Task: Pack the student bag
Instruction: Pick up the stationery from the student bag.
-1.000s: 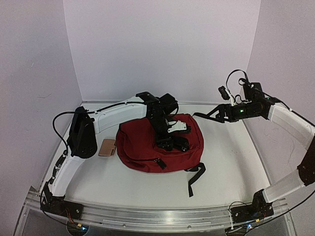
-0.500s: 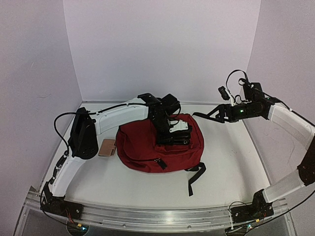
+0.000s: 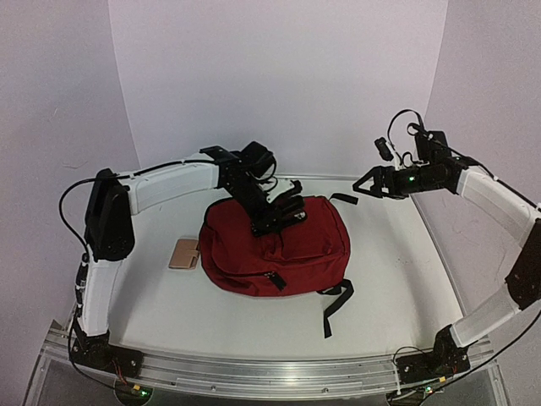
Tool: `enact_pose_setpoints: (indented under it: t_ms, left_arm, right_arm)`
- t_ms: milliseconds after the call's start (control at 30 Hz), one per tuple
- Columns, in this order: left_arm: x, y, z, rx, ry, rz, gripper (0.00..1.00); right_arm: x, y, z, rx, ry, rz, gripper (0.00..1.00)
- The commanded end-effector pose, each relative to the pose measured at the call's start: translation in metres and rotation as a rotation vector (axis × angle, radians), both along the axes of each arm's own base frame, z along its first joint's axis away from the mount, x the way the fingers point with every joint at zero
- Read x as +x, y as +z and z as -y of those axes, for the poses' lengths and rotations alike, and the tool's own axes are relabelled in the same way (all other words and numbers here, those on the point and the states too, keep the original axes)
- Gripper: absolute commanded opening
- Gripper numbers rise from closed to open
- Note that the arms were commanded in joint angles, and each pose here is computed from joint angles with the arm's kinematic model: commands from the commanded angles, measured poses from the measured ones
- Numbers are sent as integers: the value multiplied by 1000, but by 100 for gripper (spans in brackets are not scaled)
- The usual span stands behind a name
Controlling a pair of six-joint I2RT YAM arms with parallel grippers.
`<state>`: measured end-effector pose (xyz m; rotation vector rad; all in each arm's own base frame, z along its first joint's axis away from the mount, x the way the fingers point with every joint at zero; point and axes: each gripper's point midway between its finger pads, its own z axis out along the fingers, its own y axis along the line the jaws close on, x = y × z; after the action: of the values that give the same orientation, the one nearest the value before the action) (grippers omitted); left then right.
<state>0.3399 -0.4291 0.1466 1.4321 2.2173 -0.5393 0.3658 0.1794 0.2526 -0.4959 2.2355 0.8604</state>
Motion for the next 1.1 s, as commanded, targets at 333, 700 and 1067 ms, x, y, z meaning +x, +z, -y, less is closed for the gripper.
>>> enact_pose_setpoints:
  t_ms: [333,700,1067]
  left_arm:
    - [-11,116,-67,-444,420,-112,0]
    - [-38,88,-100,-503,578,-261,0]
    - [-41,84,-109,-510,610,-270,0]
  right_arm:
    - [29,-26,-112,-190,-21,5,76]
    - [13,-76,-188,-293,41,-49,72]
    - [25,-110,-191,-389,0,-81,46]
